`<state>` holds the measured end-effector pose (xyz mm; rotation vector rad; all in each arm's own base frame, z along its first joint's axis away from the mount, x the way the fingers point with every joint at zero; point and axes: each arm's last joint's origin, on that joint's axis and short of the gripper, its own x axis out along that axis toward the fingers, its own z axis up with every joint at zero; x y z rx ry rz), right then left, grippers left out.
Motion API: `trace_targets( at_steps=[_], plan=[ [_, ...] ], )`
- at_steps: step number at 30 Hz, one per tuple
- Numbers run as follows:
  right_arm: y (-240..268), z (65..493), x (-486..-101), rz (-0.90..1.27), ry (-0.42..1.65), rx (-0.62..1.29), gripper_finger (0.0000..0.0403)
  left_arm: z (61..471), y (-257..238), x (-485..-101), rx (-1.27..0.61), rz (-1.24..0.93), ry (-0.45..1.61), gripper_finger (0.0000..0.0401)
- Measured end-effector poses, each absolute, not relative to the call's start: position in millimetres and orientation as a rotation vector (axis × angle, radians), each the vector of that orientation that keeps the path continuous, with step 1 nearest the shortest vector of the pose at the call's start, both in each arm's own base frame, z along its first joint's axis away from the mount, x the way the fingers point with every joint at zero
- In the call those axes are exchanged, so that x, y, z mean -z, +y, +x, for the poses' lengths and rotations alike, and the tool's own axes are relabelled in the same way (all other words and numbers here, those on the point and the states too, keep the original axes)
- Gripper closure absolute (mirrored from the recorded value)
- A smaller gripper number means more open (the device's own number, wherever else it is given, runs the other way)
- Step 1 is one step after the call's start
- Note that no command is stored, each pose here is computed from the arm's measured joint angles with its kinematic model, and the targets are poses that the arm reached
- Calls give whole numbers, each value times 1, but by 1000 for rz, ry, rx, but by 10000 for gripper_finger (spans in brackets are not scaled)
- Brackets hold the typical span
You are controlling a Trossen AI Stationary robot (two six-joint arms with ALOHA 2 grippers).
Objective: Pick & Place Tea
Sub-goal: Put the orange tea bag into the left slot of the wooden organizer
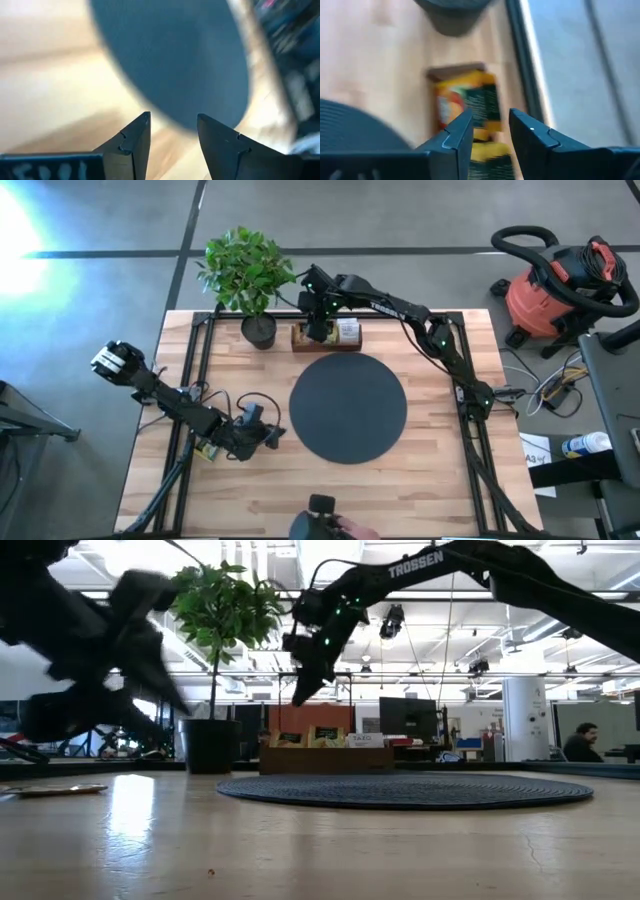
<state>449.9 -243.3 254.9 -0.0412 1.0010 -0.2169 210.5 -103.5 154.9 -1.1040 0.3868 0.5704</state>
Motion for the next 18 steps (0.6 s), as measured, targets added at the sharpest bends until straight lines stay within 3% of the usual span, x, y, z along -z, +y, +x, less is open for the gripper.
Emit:
trace_targets(
  at_steps=[4,9,11,15,18],
  plan=[
    [-235,445,-269,91,946,121,281,200,-103,-155,-592,-1066,645,264],
    [-216,446,-267,213,989,27,277,181,-97,-160,-798,-1038,940,264],
    [-205,450,-263,224,1009,-2,277,179,-99,-168,-798,-1059,1038,264],
    [-183,459,-262,235,1010,-82,277,176,-107,-188,-774,-1055,1074,264],
    [-165,468,-258,258,981,-145,276,165,-104,-186,-891,-1056,1108,264]
  ],
)
